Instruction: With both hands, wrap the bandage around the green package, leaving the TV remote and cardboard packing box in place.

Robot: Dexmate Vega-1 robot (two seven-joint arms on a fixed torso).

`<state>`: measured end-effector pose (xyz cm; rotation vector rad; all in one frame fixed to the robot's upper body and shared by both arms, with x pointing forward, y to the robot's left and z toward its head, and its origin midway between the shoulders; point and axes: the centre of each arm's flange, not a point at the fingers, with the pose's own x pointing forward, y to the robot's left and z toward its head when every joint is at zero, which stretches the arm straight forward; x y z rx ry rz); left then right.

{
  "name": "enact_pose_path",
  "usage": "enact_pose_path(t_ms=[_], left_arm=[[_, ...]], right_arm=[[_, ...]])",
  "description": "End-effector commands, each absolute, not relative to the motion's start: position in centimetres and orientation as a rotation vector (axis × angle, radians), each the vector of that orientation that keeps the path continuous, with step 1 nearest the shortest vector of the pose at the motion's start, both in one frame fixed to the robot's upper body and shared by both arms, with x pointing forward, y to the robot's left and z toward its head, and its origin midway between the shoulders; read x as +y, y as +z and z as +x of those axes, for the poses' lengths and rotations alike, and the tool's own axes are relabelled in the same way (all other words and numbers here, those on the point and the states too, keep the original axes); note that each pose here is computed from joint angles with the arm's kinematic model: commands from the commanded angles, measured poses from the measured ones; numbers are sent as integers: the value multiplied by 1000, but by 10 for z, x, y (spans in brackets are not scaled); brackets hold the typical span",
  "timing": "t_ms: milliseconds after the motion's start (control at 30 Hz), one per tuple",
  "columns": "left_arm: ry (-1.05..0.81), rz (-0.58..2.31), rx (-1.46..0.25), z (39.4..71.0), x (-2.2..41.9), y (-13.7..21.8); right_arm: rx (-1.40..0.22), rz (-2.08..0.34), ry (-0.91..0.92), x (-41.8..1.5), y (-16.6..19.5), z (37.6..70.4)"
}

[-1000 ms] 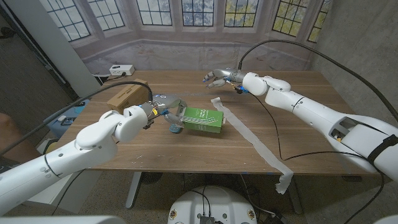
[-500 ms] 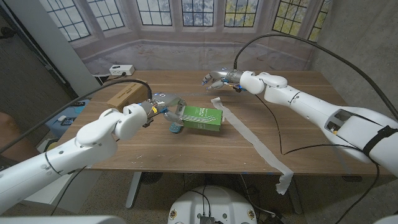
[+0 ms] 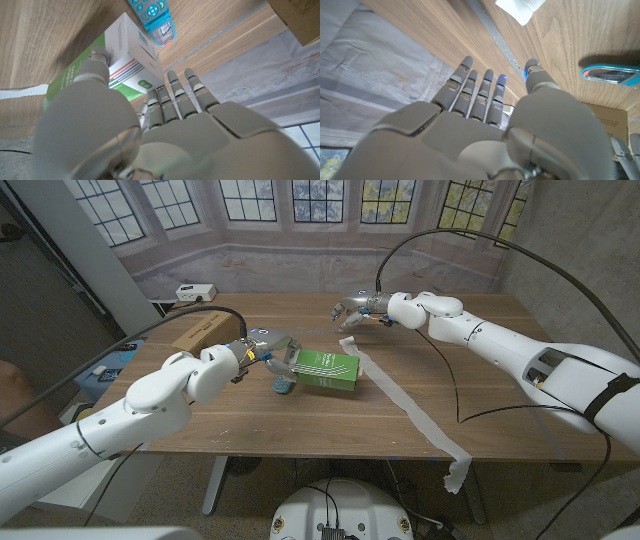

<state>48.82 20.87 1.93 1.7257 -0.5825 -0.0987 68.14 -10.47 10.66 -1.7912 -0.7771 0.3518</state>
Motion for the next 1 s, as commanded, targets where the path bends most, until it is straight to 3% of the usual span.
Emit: enact_pose_path(t_ms=[33,1000], left_arm=[[-105,1731,-589,487,204,20],[-115,1734,-601,488,198,19]], right_arm=[[-709,-1864,340,-114,98,689],[-672,-1864,314,-113,70,706]])
